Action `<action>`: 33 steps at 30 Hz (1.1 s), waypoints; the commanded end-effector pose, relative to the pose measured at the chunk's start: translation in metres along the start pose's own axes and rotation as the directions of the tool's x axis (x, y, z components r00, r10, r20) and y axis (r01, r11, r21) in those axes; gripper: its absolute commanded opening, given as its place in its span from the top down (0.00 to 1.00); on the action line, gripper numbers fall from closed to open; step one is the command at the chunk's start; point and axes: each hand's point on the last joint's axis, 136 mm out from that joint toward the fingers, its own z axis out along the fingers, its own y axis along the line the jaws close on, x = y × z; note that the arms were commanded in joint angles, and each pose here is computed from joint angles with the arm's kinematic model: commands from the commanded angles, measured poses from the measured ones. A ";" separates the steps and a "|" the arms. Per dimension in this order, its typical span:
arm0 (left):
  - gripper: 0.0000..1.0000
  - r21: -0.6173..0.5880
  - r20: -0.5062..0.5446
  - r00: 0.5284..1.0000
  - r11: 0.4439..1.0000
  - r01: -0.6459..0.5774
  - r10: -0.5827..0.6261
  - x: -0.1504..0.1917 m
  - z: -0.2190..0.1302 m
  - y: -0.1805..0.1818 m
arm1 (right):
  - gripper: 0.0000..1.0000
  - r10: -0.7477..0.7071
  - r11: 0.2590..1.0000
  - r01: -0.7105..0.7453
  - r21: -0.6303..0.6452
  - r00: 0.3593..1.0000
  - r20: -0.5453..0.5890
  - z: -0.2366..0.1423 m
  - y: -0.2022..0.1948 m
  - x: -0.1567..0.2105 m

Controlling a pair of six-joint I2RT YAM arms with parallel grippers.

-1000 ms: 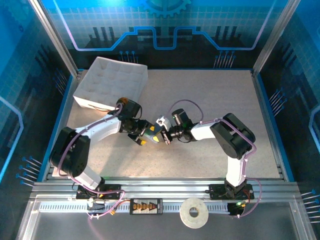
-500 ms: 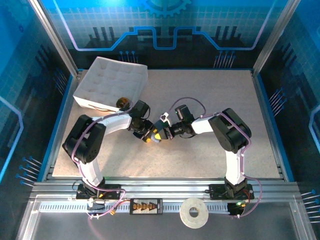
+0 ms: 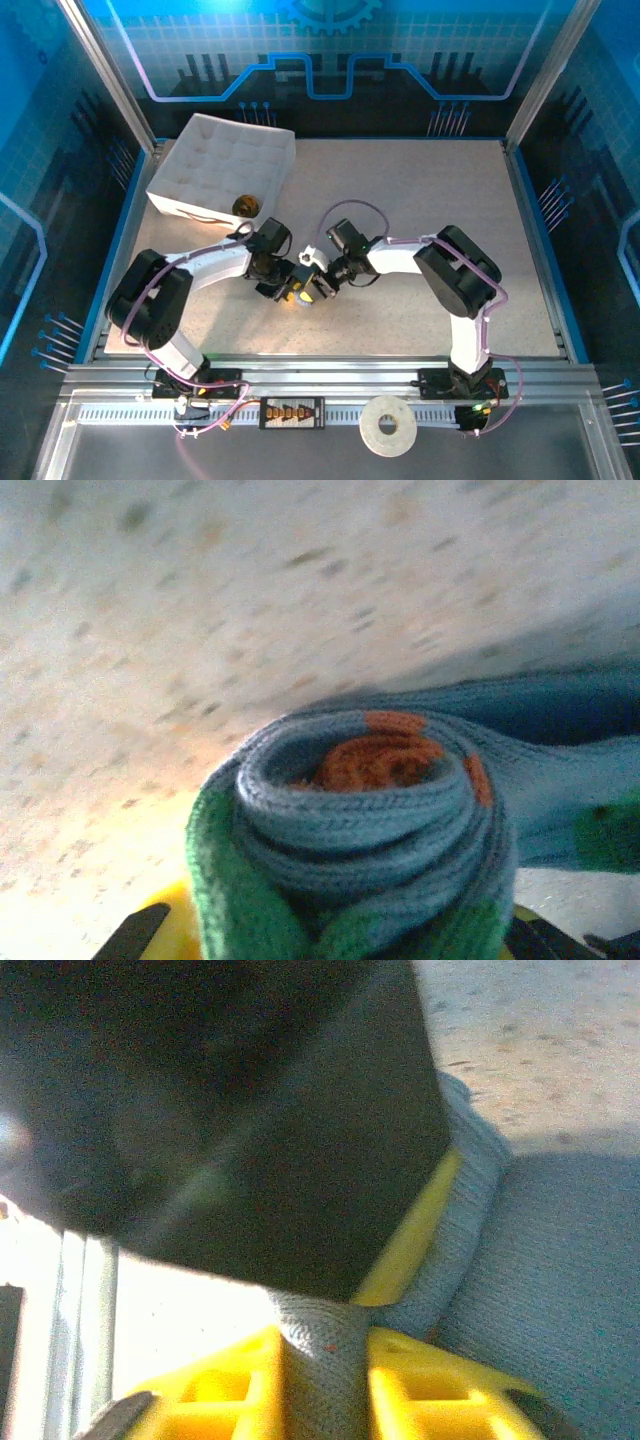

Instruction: Roll the socks

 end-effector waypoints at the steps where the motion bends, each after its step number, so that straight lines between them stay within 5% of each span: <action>1: 1.00 -0.349 0.082 0.976 0.912 0.216 -0.200 -0.006 0.012 0.091 | 0.68 -0.135 0.979 0.136 0.150 0.991 -0.013 -0.016 0.004 0.013; 5: 1.00 -0.369 0.092 0.975 0.903 0.220 -0.200 -0.006 0.009 0.077 | 0.52 -0.450 0.853 0.379 0.358 0.883 0.135 -0.043 0.030 -0.015; 9: 1.00 -0.399 0.094 0.978 0.892 0.210 -0.188 -0.007 0.010 0.065 | 0.49 -0.547 0.750 0.452 0.482 0.835 0.068 -0.047 0.036 -0.011; 18: 1.00 -0.452 0.098 0.982 0.872 0.191 -0.164 -0.012 0.015 0.051 | 0.49 -0.582 0.595 0.506 0.624 0.807 -0.100 -0.021 0.021 -0.017; 24: 1.00 -0.446 0.085 0.985 0.878 0.171 -0.149 -0.011 0.016 0.043 | 0.52 -0.544 0.570 0.513 0.642 0.821 -0.173 -0.007 0.008 -0.015; 27: 1.00 -0.444 0.081 0.986 0.881 0.167 -0.146 -0.010 0.016 0.041 | 0.56 -0.502 0.564 0.514 0.646 0.835 -0.226 -0.003 -0.004 -0.005; 33: 1.00 -0.388 0.087 0.988 0.910 0.149 -0.125 -0.008 0.003 0.030 | 0.90 -0.392 0.625 0.476 0.619 0.877 -0.279 0.001 -0.015 0.038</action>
